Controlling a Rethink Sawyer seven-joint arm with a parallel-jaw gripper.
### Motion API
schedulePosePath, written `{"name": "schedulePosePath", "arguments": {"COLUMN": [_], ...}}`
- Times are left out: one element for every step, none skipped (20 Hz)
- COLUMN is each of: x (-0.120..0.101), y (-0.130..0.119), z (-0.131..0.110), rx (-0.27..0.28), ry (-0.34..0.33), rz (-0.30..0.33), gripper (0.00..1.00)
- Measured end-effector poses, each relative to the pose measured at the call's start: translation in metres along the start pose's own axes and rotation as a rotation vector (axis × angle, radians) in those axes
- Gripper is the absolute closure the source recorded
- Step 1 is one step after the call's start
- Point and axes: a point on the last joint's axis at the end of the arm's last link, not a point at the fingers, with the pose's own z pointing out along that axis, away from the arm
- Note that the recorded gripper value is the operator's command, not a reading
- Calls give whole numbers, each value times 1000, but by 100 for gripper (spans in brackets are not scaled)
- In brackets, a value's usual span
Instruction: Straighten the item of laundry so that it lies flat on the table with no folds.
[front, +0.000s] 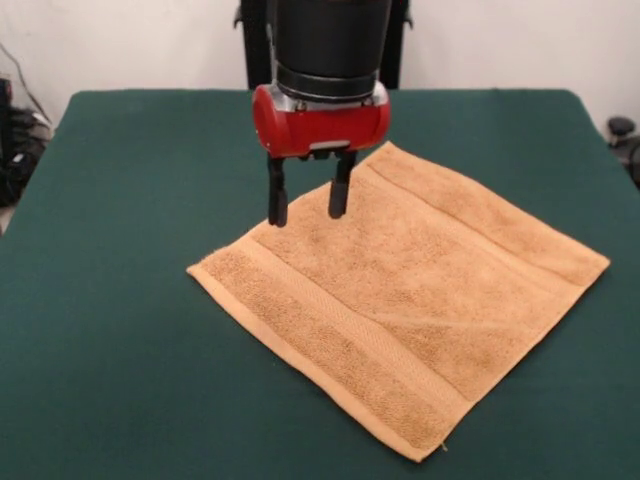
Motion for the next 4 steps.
{"name": "schedulePosePath", "arguments": {"x": [1, 1, 1, 2], "y": [1, 2, 2, 3], "z": [-1, -1, -2, -2], "rx": [-3, -5, -7, -10], "ry": [-3, -5, -6, -8], "rz": [2, 5, 5, 7], "gripper": [0, 0, 0, 0]}}
